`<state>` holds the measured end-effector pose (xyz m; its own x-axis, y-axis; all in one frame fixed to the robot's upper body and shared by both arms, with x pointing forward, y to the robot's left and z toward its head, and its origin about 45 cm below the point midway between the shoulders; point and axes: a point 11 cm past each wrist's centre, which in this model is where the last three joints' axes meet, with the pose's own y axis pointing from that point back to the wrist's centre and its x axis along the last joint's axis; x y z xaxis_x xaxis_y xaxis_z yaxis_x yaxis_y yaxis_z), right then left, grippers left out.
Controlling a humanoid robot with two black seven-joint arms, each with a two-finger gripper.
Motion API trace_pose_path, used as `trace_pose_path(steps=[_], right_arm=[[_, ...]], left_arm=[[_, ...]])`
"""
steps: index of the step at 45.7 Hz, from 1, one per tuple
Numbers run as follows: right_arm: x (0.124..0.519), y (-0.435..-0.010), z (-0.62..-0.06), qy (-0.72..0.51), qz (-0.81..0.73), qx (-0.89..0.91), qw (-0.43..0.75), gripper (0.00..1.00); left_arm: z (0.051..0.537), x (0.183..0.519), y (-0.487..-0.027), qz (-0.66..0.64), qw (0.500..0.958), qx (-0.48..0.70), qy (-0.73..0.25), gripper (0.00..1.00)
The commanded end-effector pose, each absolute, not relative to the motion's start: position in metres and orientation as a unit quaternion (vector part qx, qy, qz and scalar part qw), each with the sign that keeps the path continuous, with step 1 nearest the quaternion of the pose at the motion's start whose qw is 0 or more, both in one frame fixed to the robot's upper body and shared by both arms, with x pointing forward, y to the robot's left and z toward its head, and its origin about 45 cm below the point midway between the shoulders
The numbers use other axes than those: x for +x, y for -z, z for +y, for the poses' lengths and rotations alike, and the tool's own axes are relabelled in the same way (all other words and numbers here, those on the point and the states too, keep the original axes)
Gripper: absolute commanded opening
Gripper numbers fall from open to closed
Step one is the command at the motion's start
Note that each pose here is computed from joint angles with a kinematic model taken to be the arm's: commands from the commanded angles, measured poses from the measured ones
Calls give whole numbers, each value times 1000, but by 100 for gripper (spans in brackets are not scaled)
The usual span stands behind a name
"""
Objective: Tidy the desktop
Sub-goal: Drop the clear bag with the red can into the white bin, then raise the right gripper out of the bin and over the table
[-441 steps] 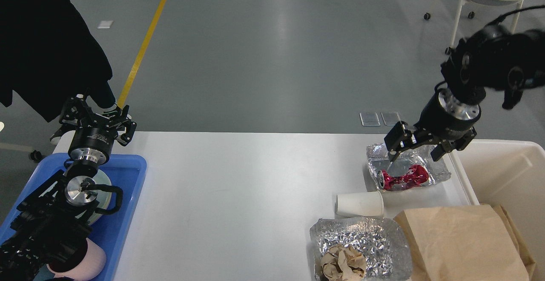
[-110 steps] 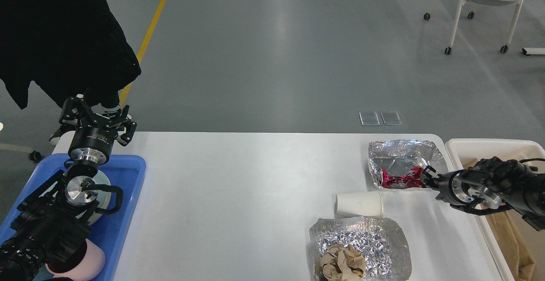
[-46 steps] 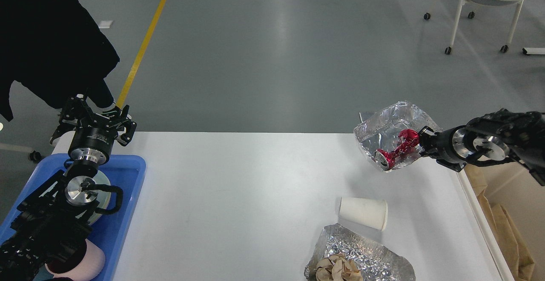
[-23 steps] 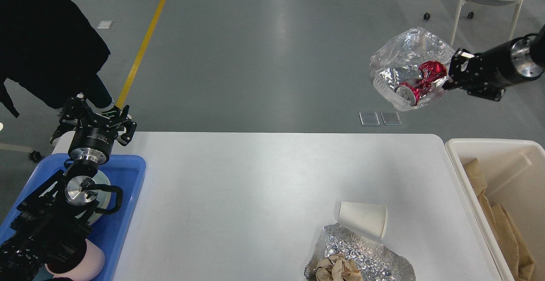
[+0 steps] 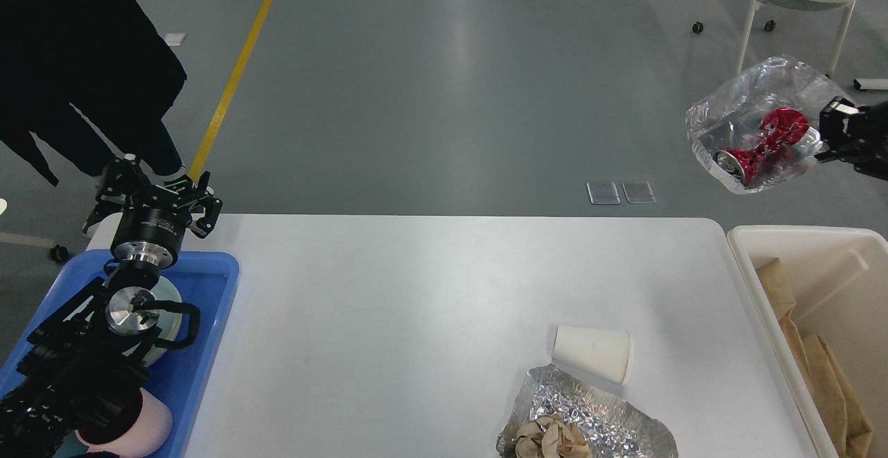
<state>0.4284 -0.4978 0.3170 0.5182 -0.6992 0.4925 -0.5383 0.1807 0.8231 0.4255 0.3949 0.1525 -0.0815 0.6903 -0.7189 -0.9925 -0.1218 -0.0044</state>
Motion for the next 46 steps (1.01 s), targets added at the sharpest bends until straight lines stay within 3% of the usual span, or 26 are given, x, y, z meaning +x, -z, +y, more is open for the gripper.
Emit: trace_pose_path(steps=[1, 11, 24, 25, 29, 30, 31, 46], right_arm=[[399, -278, -540, 90, -526, 583, 613, 0], [341, -233, -599, 113, -576, 492, 642, 0], [267, -160, -629, 139, -571, 417, 693, 0], [266, -160, -631, 135, -571, 413, 696, 6], [273, -164, -635, 114, -580, 402, 700, 79], [276, -166, -636, 108, -583, 400, 699, 93], [278, -167, -636, 103, -586, 397, 698, 100], [301, -158, -610, 101, -591, 427, 677, 100]], left_arm=[[395, 426, -152, 257, 611, -294, -689, 97], [395, 426, -152, 257, 611, -294, -689, 97], [395, 426, -152, 257, 611, -294, -689, 97], [395, 426, -152, 257, 611, -294, -689, 97], [395, 426, -152, 257, 611, -294, -689, 97], [395, 426, -152, 257, 611, -294, -689, 97], [395, 426, -152, 257, 611, -294, -689, 97], [395, 426, -152, 257, 611, -294, -689, 97]])
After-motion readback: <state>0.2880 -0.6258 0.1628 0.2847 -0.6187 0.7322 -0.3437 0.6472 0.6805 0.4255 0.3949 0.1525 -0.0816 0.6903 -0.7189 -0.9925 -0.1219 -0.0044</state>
